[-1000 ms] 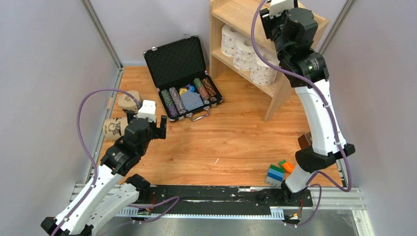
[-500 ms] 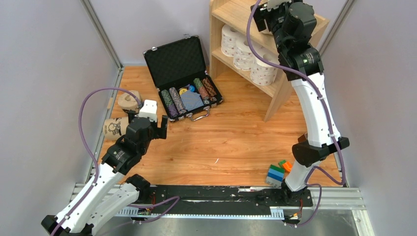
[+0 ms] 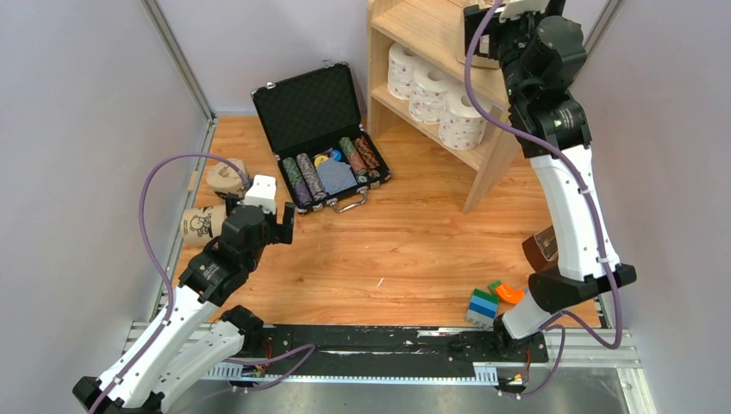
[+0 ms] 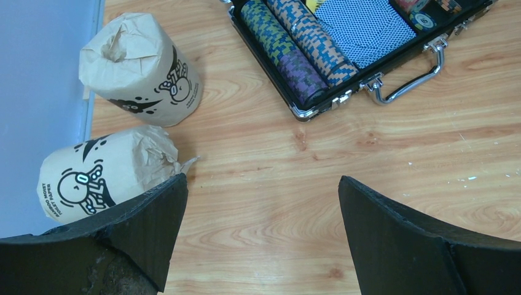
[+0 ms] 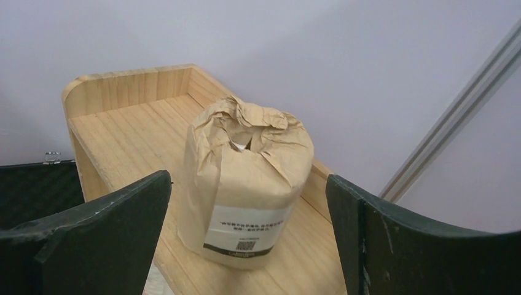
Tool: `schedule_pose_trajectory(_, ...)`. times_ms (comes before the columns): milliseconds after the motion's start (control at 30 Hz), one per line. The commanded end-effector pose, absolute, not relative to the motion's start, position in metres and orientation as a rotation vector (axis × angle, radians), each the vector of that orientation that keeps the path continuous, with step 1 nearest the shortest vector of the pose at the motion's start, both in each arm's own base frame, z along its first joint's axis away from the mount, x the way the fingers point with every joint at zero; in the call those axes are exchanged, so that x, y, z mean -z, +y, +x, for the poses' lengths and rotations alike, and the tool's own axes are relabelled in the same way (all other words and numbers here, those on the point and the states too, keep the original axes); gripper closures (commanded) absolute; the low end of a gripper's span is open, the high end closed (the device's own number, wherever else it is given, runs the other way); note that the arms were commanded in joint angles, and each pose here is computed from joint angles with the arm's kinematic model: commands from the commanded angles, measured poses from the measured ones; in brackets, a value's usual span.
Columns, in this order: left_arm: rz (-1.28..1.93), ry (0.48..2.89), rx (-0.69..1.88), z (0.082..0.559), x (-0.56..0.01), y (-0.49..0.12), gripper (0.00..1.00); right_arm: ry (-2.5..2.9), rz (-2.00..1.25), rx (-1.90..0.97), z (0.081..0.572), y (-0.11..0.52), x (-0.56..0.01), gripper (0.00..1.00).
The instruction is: Place and organize the paper towels onto the shelf
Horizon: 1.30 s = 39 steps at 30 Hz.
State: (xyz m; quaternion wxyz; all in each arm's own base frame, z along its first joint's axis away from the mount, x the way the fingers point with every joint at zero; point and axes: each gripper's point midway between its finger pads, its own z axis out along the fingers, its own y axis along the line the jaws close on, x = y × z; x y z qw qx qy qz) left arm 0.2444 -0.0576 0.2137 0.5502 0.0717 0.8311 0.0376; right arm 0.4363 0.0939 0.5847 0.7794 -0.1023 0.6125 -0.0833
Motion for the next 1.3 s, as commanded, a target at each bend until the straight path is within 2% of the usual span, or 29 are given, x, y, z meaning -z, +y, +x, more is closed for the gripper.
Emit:
schedule_pose_trajectory(0, 0.168, 1.935, -0.073, 0.248, -0.222, -0.060, 0.00, 1.291, -0.056, 0.074, 0.411, 0.078, -0.597, 0.00)
schedule_pose_trajectory(400, 0.175, 1.932, -0.061, 0.248, -0.223, -0.062, 0.00, 1.397, 0.047, -0.050, 0.444, 0.057, -0.552, 0.00)
schedule_pose_trajectory(600, 0.174, 1.928, -0.062, 0.247, -0.224, -0.061, 0.00, 1.442, -0.004, -0.146, 0.462, 0.076, -0.534, 0.00)
schedule_pose_trajectory(967, 0.173, 1.930, -0.072, 0.247, -0.223, -0.060, 0.00, 1.497, -0.082, -0.310, 0.510, 0.115, -0.508, 0.16)
schedule_pose_trajectory(1267, 0.173, 1.933, -0.080, 0.248, -0.222, -0.059, 0.00, 1.425, -0.113, -0.416, 0.555, 0.142, -0.507, 0.19)
